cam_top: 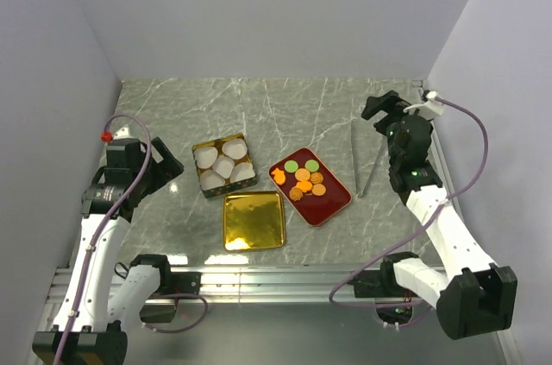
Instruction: Pack the cookies
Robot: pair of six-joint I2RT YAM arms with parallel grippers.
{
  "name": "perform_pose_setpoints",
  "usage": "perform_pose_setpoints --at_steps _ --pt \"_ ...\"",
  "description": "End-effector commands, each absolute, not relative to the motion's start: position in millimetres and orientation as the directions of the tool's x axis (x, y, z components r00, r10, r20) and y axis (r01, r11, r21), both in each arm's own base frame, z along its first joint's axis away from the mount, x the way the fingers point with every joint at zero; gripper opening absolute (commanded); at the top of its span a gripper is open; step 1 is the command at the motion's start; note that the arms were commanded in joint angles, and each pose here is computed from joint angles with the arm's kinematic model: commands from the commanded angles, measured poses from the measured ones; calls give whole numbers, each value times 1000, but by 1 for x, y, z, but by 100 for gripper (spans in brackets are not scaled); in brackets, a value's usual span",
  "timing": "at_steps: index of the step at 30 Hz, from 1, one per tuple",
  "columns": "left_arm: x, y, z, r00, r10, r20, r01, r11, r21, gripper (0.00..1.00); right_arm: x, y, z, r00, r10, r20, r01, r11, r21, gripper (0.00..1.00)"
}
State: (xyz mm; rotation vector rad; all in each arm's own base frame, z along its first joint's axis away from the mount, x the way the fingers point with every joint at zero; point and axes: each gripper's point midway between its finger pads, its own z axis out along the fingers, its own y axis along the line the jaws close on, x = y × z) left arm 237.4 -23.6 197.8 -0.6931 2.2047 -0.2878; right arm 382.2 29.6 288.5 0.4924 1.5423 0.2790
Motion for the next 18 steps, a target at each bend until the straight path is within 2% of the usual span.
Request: perform_pose_setpoints --at_steps 1,2,3,5,6,7,8,9,10,13,16,18 --pt "243 -26 206 -523 -550 -651 -347 835 -427 97 373 20 248 -88 624 -777 315 757 572 94" --pt "242 -26 204 -528 -547 -650 -345 837 -424 96 373 13 247 -76 615 -785 355 752 556 93" --pt "242 -28 204 -532 -543 -650 -339 840 -423 96 369 10 222 -158 603 -782 423 757 498 94" --pt "241 -30 203 -539 -538 -648 -334 843 -421 95 375 3 225 -255 545 -799 484 787 382 95" --pt "242 -31 204 -540 -534 -651 -327 845 -423 94 364 1 175 -460 506 -730 558 804 206 96" --pt "241 -32 205 -543 -531 -650 -321 847 -424 94 378 2 194 -492 491 -719 553 814 178 96" --pt "241 -34 206 -548 -525 -651 -313 851 -422 94 378 4 180 -567 481 -669 559 821 117 95" --pt "240 -35 206 -551 -522 -651 -307 852 -424 94 376 15 151 -678 461 -573 523 850 65 96" --pt "240 -36 206 -551 -520 -653 -302 854 -424 95 379 25 144 -708 458 -538 493 866 89 100" --pt "239 -37 208 -543 -522 -658 -301 852 -427 95 370 48 119 -768 484 -418 471 870 144 100" --pt "239 -36 207 -542 -524 -657 -307 851 -425 94 361 45 119 -768 479 -425 467 873 140 100" --pt "239 -36 208 -542 -524 -657 -308 851 -425 94 356 41 134 -752 461 -470 448 882 148 100"
